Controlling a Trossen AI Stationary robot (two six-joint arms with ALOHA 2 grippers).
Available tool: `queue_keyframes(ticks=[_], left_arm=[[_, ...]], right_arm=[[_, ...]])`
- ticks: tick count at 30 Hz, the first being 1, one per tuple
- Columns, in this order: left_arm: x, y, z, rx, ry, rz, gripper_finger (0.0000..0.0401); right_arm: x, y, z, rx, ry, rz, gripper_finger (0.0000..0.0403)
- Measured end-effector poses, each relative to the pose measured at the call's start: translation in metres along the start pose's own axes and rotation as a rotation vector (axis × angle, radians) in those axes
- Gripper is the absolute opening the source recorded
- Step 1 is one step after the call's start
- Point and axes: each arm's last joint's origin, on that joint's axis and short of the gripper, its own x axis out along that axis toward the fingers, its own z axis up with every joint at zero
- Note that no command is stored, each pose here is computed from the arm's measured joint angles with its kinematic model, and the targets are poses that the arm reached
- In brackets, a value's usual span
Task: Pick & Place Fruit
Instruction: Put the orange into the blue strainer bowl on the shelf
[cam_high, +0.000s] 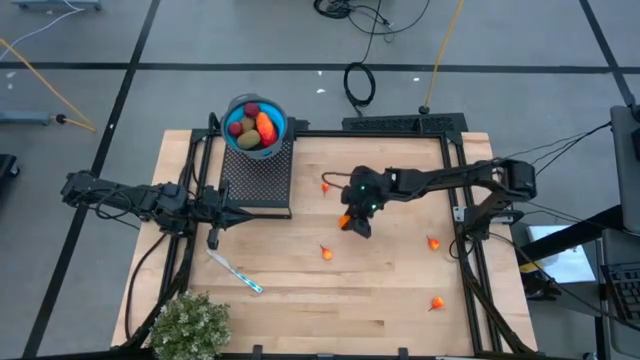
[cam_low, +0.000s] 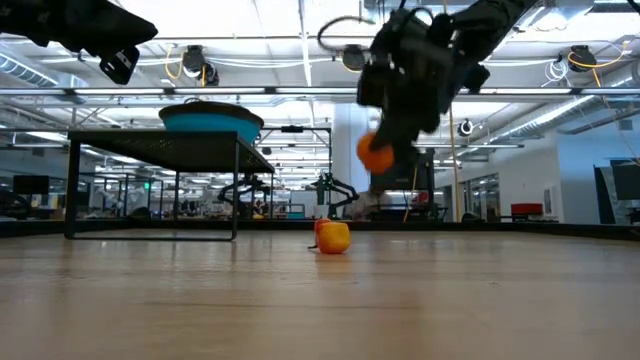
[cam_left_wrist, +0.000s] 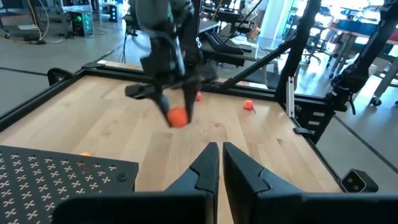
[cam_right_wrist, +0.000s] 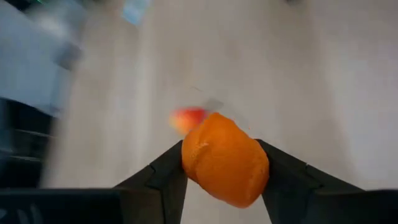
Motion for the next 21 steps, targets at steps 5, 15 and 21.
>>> queue_keyframes(ticks=[5, 15, 21], left_arm=[[0.0, 0.0, 0.0, 0.004, 0.0, 0.0, 0.0005], [0.0, 0.0, -0.001, 0.002, 0.006, 0.0, 0.0021], [0.0, 0.0, -0.001, 0.002, 0.006, 0.0, 0.0023]], right_arm=[[-0.016, 0.017, 0.022, 0.117, -0.173, 0.156, 0.0162], [-0.036, 0.037, 0.058, 0.368, -0.532, 0.367, 0.0162], [-0.05, 0.051, 0.072, 0.435, -0.744, 0.504, 0.0162]])
